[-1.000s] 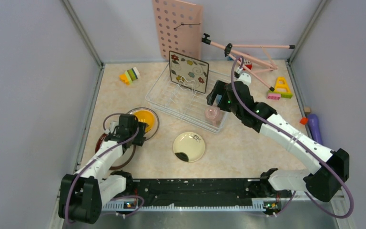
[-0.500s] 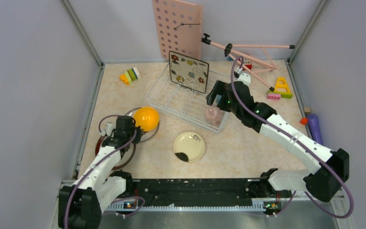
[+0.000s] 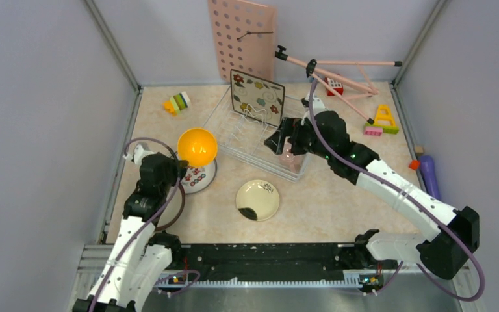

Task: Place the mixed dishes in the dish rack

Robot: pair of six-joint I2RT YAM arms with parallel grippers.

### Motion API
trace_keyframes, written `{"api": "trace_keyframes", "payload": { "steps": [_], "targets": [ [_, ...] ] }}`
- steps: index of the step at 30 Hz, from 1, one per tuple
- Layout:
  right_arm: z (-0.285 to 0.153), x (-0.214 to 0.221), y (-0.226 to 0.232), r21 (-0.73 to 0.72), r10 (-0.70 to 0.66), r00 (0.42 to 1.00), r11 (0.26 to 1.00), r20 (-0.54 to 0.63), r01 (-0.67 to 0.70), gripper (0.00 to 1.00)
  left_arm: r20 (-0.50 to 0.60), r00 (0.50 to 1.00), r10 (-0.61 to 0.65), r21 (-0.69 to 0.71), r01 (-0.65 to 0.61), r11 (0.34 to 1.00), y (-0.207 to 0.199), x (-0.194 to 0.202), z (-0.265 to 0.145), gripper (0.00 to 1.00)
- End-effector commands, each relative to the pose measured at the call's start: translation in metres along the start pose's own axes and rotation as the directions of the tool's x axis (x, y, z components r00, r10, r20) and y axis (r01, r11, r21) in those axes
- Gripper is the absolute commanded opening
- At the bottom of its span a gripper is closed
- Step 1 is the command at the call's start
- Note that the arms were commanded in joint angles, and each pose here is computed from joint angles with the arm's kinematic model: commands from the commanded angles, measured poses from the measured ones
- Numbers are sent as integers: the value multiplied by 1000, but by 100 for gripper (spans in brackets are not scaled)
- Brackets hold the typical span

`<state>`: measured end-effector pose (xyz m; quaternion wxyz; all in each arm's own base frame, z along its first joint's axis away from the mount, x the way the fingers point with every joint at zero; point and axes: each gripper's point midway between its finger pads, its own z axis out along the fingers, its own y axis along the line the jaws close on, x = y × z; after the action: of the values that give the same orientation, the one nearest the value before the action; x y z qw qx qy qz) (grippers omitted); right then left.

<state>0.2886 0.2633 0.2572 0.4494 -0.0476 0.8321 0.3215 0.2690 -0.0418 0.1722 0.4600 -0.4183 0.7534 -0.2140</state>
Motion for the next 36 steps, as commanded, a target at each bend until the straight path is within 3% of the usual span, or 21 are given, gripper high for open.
{"api": "trace_keyframes", "payload": {
  "steps": [1, 4, 7, 9, 13, 20, 36],
  "targets": [
    [-16, -6, 59, -320, -112, 993, 940, 26, 114, 98, 5, 956, 293, 389, -272, 880, -72, 3, -30, 0],
    [-27, -1, 80, -457, -142, 989, 877, 40, 144, 98, -111, 928, 357, 612, -219, 760, -110, 30, -54, 0],
    [-33, -2, 92, -532, -114, 990, 835, 81, 140, 99, -248, 902, 354, 700, -85, 709, -133, 47, -67, 0],
    [-35, -3, 92, -543, -82, 992, 831, 91, 118, 99, -289, 887, 359, 770, -7, 638, -150, 52, -79, 0],
    [-42, -5, 98, -583, -55, 989, 803, 136, 125, 99, -392, 862, 323, 804, 150, 576, -165, 57, -91, 0],
    [-50, -15, 107, -621, -6, 984, 775, 179, 117, 99, -515, 794, 324, 786, 288, 547, -171, 66, -98, 0],
    [-47, -15, 124, -679, 25, 984, 727, 177, 103, 99, -547, 779, 306, 753, 299, 587, -165, 71, -88, 0]
  ]
}}
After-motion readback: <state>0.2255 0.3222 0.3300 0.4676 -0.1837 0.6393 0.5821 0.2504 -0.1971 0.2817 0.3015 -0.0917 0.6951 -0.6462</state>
